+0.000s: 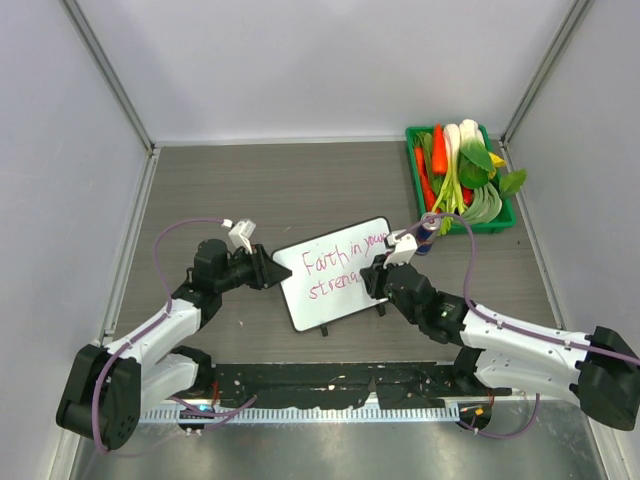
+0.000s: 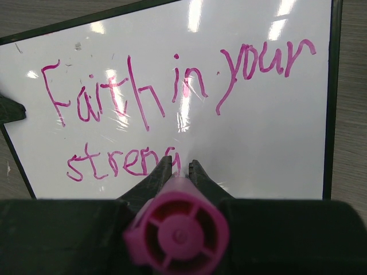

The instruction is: Write a sentence on the whiteboard

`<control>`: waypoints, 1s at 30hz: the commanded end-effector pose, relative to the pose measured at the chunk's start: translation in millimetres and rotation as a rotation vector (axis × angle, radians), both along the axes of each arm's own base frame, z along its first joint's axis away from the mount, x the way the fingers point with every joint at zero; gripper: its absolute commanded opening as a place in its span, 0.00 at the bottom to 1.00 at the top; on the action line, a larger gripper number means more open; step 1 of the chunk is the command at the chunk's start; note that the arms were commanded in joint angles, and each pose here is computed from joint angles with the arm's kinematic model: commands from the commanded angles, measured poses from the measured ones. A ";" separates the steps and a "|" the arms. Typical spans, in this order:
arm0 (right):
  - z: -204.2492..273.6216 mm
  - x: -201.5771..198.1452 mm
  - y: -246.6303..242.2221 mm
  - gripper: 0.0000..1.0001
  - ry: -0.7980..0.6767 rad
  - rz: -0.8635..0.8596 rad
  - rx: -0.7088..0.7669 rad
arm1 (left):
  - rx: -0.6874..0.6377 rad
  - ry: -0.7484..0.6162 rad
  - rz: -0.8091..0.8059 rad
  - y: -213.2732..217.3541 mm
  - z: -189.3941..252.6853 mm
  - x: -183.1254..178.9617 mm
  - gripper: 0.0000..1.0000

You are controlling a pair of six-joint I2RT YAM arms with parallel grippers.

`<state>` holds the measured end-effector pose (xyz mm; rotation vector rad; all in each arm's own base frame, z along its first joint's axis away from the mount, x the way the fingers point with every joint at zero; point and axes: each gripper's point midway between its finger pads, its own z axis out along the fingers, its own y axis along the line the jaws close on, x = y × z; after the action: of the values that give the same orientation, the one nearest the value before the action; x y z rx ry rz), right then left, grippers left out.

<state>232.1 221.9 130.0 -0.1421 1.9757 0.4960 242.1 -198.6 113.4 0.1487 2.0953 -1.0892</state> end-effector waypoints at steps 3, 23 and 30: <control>-28.0 -8.9 -15.8 0.01 0.068 -0.020 -0.065 | 0.078 -0.011 0.030 11.0 -16.2 4.9 0.00; -31.7 -14.2 4.8 0.01 0.099 0.057 -0.011 | 0.079 -0.010 0.028 10.6 -16.5 4.5 0.00; 2.5 -14.5 20.8 0.01 0.065 0.115 0.101 | 0.079 -0.007 0.027 10.4 -16.9 4.4 0.00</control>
<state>216.9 237.4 117.4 -0.1855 2.0331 0.6176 242.1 -198.7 113.4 0.1490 2.0953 -1.0896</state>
